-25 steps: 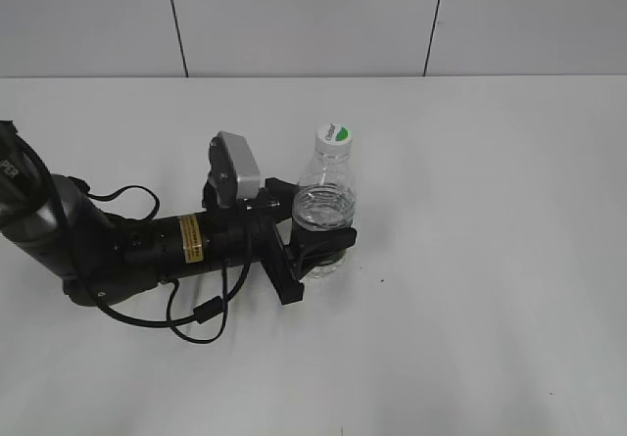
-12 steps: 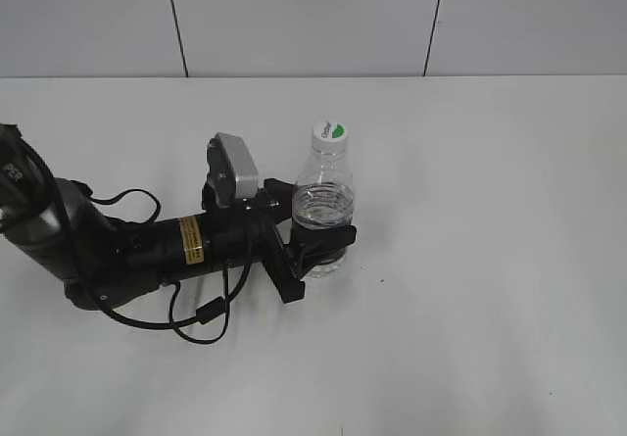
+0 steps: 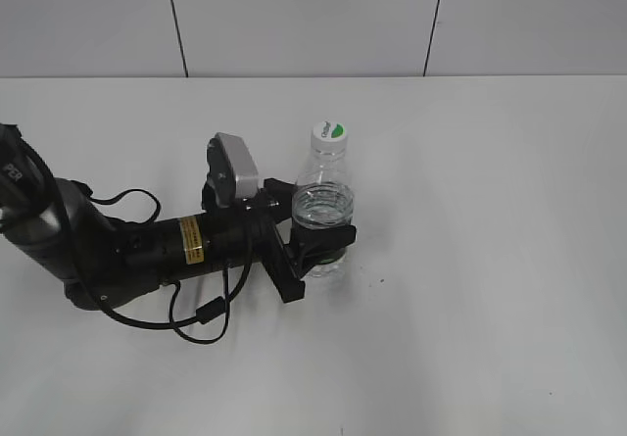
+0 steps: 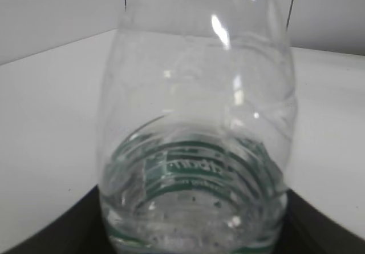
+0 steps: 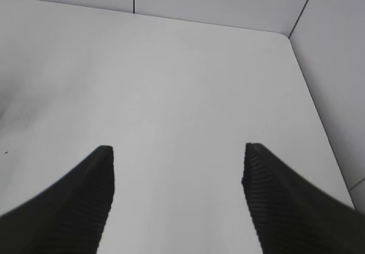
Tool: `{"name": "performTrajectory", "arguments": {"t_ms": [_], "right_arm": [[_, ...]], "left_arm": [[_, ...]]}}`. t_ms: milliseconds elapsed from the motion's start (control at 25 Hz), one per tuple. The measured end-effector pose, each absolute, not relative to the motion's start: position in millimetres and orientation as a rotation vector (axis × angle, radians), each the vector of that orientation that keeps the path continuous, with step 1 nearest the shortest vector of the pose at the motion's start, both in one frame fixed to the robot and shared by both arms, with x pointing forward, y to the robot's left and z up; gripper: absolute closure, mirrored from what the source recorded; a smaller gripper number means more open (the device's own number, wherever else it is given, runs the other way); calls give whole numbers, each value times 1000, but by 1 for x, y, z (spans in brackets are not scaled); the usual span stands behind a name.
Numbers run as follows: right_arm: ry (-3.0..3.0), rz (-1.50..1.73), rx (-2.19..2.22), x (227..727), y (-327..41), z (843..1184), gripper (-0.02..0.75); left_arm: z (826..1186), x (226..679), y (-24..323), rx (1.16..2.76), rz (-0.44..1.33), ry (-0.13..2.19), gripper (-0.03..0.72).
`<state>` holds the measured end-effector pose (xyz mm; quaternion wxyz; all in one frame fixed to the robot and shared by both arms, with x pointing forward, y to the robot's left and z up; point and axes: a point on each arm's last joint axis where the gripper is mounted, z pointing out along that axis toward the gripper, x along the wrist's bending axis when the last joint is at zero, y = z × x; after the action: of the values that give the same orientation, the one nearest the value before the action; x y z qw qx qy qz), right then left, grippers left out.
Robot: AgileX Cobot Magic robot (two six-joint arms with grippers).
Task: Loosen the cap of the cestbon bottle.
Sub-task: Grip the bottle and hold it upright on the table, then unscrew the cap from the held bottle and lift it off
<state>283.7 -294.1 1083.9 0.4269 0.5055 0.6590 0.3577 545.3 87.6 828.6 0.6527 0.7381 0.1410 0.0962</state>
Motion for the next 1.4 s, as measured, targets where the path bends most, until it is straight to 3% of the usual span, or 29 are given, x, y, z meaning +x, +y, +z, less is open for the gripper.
{"name": "performTrajectory", "arguments": {"t_ms": [240, 760, 1400], "right_arm": [[1701, 857, 1299, 331, -295, 1090, 158], [1677, 855, 1322, 449, -299, 1107, 149], [1620, 834, 1337, 526, -305, 1054, 149]], "left_arm": [[829, 545, 88, 1675, 218, 320, 279], [829, 545, 88, 1673, 218, 320, 279], [829, 545, 88, 1673, 219, 320, 279]]}}
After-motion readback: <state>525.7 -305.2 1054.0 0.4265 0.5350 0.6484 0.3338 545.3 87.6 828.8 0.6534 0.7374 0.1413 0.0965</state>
